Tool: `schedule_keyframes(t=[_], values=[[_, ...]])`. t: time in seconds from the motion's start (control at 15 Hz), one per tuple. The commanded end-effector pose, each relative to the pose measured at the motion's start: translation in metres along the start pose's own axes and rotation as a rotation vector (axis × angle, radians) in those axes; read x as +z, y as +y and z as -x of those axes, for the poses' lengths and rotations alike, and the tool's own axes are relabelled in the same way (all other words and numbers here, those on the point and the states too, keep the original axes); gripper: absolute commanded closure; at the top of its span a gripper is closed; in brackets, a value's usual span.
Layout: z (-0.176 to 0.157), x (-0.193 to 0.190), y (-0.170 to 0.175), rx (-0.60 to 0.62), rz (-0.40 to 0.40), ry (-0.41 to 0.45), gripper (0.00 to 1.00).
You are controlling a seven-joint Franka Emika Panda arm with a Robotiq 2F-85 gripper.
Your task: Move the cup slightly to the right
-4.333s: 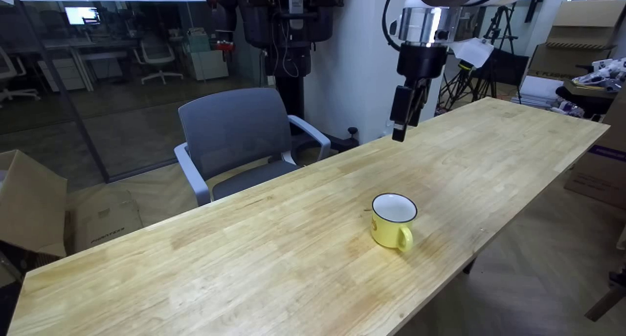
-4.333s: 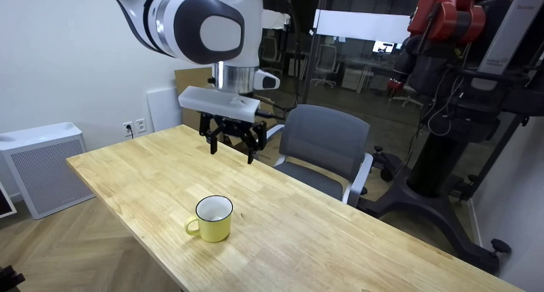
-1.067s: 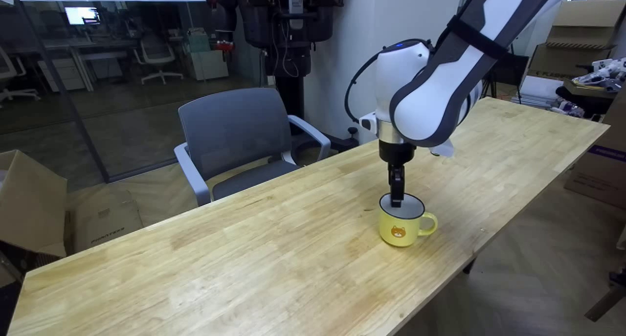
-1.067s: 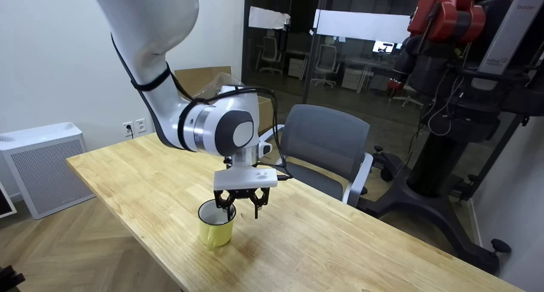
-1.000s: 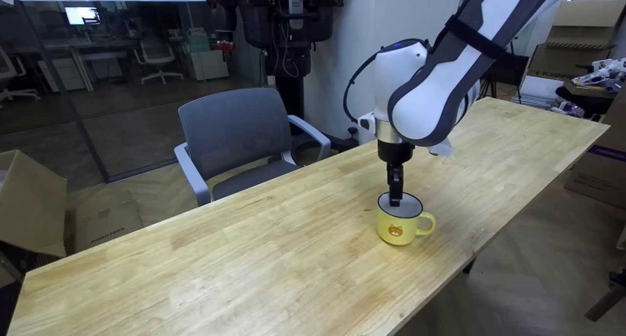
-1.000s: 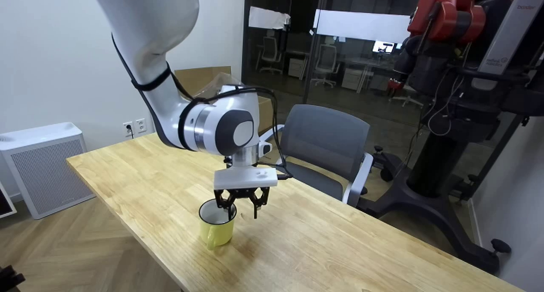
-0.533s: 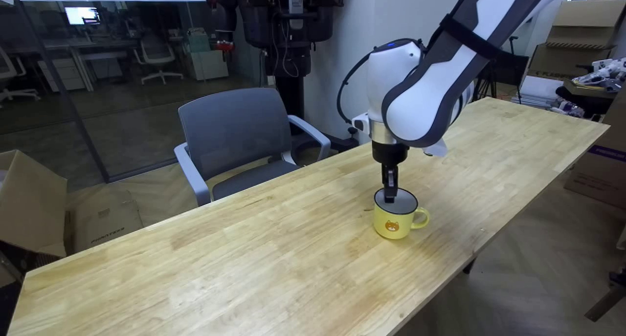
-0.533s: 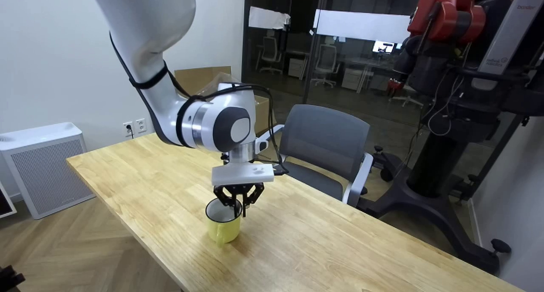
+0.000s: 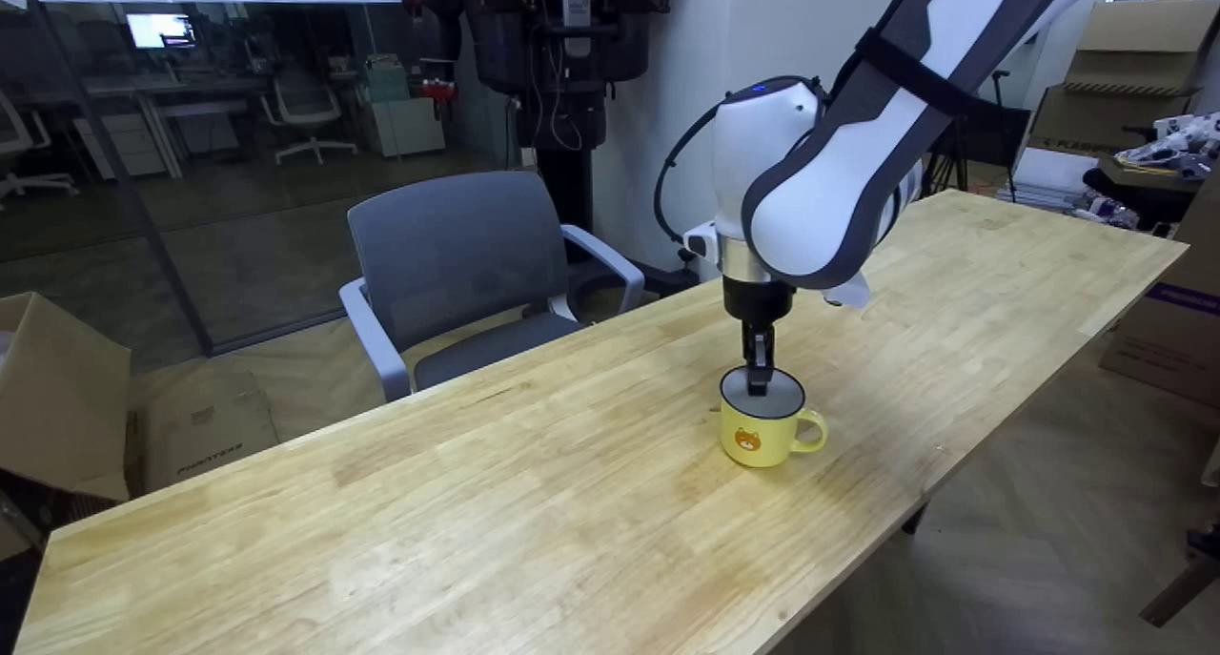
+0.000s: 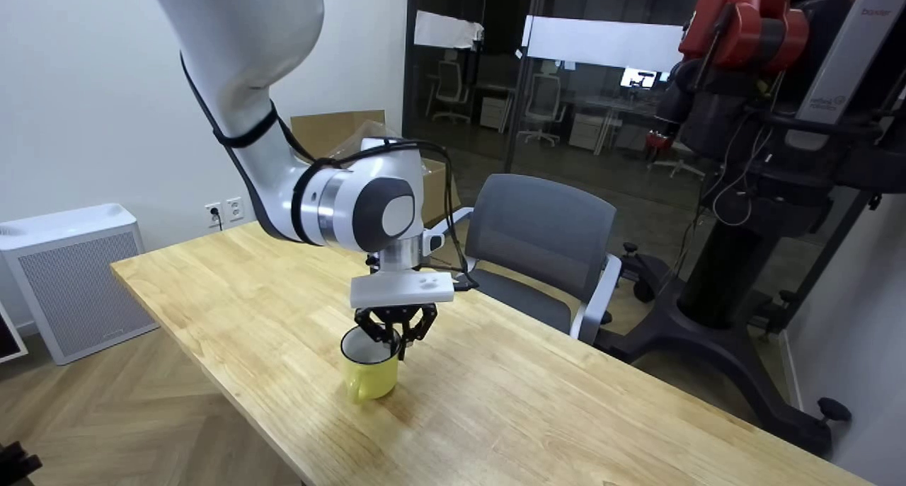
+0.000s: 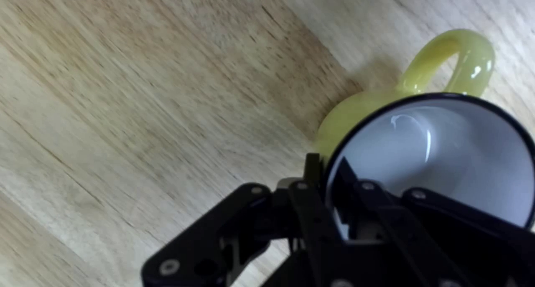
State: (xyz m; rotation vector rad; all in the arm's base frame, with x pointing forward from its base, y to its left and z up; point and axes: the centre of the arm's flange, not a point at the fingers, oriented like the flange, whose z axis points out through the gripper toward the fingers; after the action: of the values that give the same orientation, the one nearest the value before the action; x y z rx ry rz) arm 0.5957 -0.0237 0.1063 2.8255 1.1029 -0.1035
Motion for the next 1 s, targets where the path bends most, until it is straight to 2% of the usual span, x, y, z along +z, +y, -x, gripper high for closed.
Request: schedule_keyframes(t=[0.0, 0.33, 0.73, 0.93], values=[[0.000, -0.003, 0.000, 0.028, -0.005, 0.014, 0.97], [0.017, -0.014, 0.047, 0.295, -0.041, 0.067, 0.97], [0.067, -0.021, 0.125, 0.592, -0.072, 0.097, 0.97], [0.093, -0.018, 0.150, 0.738, -0.112, 0.087, 0.97]])
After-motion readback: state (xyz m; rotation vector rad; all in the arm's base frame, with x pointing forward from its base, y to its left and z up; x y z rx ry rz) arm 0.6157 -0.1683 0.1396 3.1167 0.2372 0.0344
